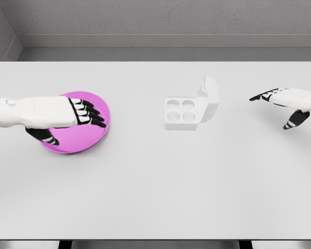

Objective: Pack egg into the box and close the box lid

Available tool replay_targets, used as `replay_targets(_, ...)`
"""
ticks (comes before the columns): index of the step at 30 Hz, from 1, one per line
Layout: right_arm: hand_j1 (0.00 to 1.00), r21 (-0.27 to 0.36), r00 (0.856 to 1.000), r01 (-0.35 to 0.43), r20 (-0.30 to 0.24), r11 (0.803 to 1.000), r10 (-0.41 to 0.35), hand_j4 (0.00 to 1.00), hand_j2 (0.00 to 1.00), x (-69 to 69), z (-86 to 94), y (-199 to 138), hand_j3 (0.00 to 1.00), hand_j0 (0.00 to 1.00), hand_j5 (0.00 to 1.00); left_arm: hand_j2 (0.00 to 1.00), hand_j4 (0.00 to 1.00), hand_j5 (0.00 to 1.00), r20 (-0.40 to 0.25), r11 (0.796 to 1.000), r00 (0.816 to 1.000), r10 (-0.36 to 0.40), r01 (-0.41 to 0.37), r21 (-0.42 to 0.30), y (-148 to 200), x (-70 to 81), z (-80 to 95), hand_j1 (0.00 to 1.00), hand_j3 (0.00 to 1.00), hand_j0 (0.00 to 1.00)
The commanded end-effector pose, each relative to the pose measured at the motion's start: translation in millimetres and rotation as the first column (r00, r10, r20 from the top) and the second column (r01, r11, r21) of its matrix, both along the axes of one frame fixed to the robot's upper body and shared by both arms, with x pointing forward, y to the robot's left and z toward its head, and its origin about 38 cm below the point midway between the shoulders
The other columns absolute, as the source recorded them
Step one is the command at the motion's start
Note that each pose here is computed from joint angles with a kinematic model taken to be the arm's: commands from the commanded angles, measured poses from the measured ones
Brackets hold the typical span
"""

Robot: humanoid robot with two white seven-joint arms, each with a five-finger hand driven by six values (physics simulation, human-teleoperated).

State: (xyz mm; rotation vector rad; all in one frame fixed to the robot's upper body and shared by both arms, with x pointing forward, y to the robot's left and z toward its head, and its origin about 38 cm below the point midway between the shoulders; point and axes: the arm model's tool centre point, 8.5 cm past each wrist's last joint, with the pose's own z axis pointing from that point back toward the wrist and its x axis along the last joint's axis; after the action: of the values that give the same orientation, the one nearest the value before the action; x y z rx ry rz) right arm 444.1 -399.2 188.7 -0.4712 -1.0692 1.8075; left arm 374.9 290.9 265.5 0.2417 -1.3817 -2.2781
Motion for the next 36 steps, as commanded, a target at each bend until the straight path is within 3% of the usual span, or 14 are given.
replay_targets(1,1.0,0.009,1.0,0.004,-0.001,1.0,-0.004,1.0,1.0,-0.1,0.2,-1,1.0,1.0,1.0,1.0,1.0,1.0,-0.006,0.998,0.998,0.057,-0.057,0.019,6,6.5,-1.1,1.0,1.0,1.0)
replay_targets(3,1.0,0.009,1.0,0.004,0.005,1.0,-0.004,1.0,1.0,0.9,2.7,-1,1.0,1.0,1.0,1.0,1.0,1.0,-0.025,0.996,0.996,0.085,-0.085,-0.01,11,12.0,-0.8,1.0,1.0,1.0)
replay_targets(4,1.0,0.011,1.0,0.005,0.006,1.0,-0.005,1.0,1.0,1.0,3.2,-1,1.0,1.0,1.0,1.0,1.0,1.0,-0.078,0.992,0.993,0.083,-0.09,-0.092,3,15.5,-2.2,1.0,1.0,1.0)
replay_targets(5,1.0,0.01,1.0,0.005,0.006,1.0,-0.005,1.0,1.0,1.0,3.1,-1,1.0,1.0,1.0,1.0,1.0,1.0,-0.087,0.989,0.993,0.085,-0.095,-0.112,3,17.6,-1.7,1.0,1.0,1.0)
replay_targets(7,1.0,0.011,1.0,0.009,0.006,1.0,-0.009,1.0,1.0,1.0,2.9,-2,1.0,1.0,1.0,1.0,1.0,1.0,-0.077,0.989,0.993,0.086,-0.095,-0.116,1,24.3,-1.0,1.0,1.0,1.0)
replay_targets(9,1.0,0.01,0.999,0.034,-0.006,0.999,-0.033,1.0,1.0,1.7,-0.4,-10,1.0,1.0,1.0,1.0,1.0,1.0,-0.083,0.986,0.993,0.087,-0.098,-0.138,-12,39.0,-11.8,1.0,1.0,1.0)
replay_targets(13,1.0,0.008,0.999,0.043,-0.011,0.999,-0.043,1.0,1.0,1.7,-2.4,-13,1.0,1.0,1.0,1.0,1.0,1.0,-0.062,0.983,0.989,0.136,-0.142,-0.117,-2,53.7,-10.2,1.0,1.0,1.0)
replay_targets(18,1.0,0.009,0.999,0.044,-0.004,0.999,-0.044,1.0,1.0,3.2,0.6,-13,1.0,1.0,1.0,1.0,1.0,1.0,-0.064,0.976,0.979,0.194,-0.199,-0.086,13,65.0,-20.5,1.0,1.0,1.0)
replay_targets(21,1.0,0.022,1.0,0.022,0.018,1.0,-0.023,1.0,1.0,8.7,7.4,-3,1.0,1.0,1.0,1.0,1.0,1.0,-0.109,0.961,0.964,0.241,-0.252,-0.111,15,81.1,-38.8,1.0,1.0,1.0)
replay_targets(27,1.0,0.027,0.999,0.015,0.032,1.0,-0.016,1.0,1.0,12.3,13.1,1,1.0,1.0,1.0,1.0,1.0,1.0,-0.113,0.97,0.974,0.195,-0.209,-0.125,17,82.1,-45.5,1.0,1.0,1.0)
replay_targets(30,1.0,0.04,1.0,0.006,0.029,0.999,-0.007,1.0,1.0,13.8,9.5,8,1.0,1.0,1.0,0.93,0.93,0.93,-0.112,0.969,0.973,0.201,-0.215,-0.121,20,81.9,-45.1,0.93,0.93,0.93)
replay_targets(36,1.0,0.049,0.999,-0.018,0.033,0.999,0.016,1.0,1.0,14.4,8.4,19,1.0,1.0,1.0,0.95,0.95,0.95,-0.139,0.95,0.95,0.279,-0.294,-0.102,43,90.5,-56.0,0.95,0.95,0.95)
